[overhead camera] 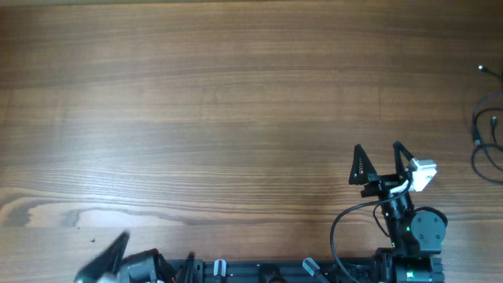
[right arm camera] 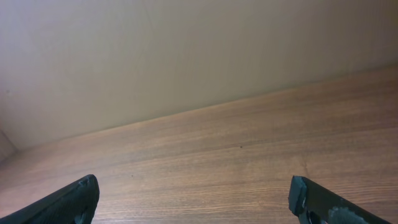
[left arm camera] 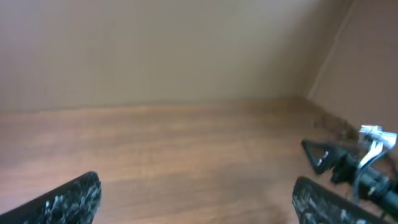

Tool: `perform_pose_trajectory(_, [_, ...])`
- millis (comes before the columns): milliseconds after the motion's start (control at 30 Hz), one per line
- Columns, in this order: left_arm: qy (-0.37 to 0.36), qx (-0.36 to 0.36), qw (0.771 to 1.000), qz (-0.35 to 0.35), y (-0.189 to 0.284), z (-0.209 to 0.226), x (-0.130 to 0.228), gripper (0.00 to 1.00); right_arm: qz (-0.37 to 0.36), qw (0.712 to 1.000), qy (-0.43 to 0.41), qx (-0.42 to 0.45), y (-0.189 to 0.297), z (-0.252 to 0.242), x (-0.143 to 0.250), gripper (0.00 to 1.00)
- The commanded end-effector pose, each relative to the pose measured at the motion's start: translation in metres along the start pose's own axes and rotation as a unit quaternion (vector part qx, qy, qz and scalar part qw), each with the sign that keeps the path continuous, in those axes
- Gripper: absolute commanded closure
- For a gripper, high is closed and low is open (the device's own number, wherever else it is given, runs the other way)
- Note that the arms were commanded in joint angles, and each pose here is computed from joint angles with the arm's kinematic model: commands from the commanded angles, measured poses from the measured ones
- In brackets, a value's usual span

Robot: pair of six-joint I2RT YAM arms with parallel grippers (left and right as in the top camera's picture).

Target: Untangle cables

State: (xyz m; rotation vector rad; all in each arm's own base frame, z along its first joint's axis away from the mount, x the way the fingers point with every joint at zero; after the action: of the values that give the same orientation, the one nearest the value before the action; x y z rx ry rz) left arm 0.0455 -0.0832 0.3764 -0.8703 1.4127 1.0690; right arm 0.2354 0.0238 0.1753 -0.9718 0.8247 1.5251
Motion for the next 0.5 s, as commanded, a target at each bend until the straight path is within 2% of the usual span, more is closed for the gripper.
perform_pose_trajectory(0, [-0.077,0.143,0.987,0.018,-0.056,-0.006,0.039,0.0,-0.007,1.0,-0.002,-0.004,0.001,0.002,-0.003,0.01])
perform_pose_trajectory(67, [-0.116,0.231,0.965,-0.037,-0.081,-0.01,0.049,0.0,-0.007,1.0,-0.002,-0.004,0.001,0.002,-0.003,0.0])
perform_pose_trajectory(100, [-0.135,0.247,0.958,-0.059,-0.089,-0.008,0.053,0.0,-0.007,1.0,-0.002,-0.004,0.001,0.002,-0.003,0.0])
perform_pose_trajectory(167, [-0.189,0.252,0.943,-0.106,-0.102,-0.006,0.072,0.0,-0.007,1.0,-0.002,-0.004,0.001,0.002,-0.003,0.01])
perform_pose_trajectory(200, [-0.191,0.236,0.945,-0.117,-0.104,-0.002,0.075,0.01,-0.007,1.0,-0.002,-0.004,0.001,0.002,-0.003,0.0])
perform_pose_trajectory(233, [-0.152,0.194,0.961,-0.125,-0.111,0.01,0.074,0.0,-0.007,1.0,-0.002,-0.004,0.001,0.002,-0.003,0.0])
perform_pose_trajectory(300, [-0.029,0.106,0.987,-0.12,-0.125,0.043,0.069,0.0,-0.007,1.0,-0.002,-0.004,0.001,0.002,-0.003,0.0])
perform_pose_trajectory(333, [0.078,0.028,0.99,-0.116,-0.132,0.072,0.072,0.0,-0.006,1.0,-0.002,-0.003,0.001,0.002,-0.003,0.0])
perform_pose_trajectory(367, [0.185,-0.053,0.973,-0.127,-0.133,0.102,0.077,0.0,-0.007,1.0,-0.002,-0.004,0.001,0.002,-0.003,0.01])
perform_pose_trajectory(400, [0.256,-0.13,0.948,-0.14,-0.132,0.13,0.089,0.0,-0.007,1.0,-0.002,-0.004,0.001,0.002,-0.003,0.0])
perform_pose_trajectory(467, [0.276,-0.2,0.929,-0.145,-0.131,0.154,0.106,0.0,-0.007,1.0,-0.002,-0.004,0.001,0.002,-0.003,0.0])
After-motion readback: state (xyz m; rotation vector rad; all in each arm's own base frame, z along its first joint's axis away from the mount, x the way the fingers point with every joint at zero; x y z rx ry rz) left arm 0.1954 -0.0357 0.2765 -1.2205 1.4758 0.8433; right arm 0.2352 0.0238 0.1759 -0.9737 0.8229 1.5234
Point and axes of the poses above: each gripper's point midway between its finger pads, its own y axis back along the fingers, its own z axis along the line the jaws close on, x = y × z, the point moved 1 cm from there along y, back along the fingers, and after that the axes turned 7 degrees about -y, right-handed, at the moved point
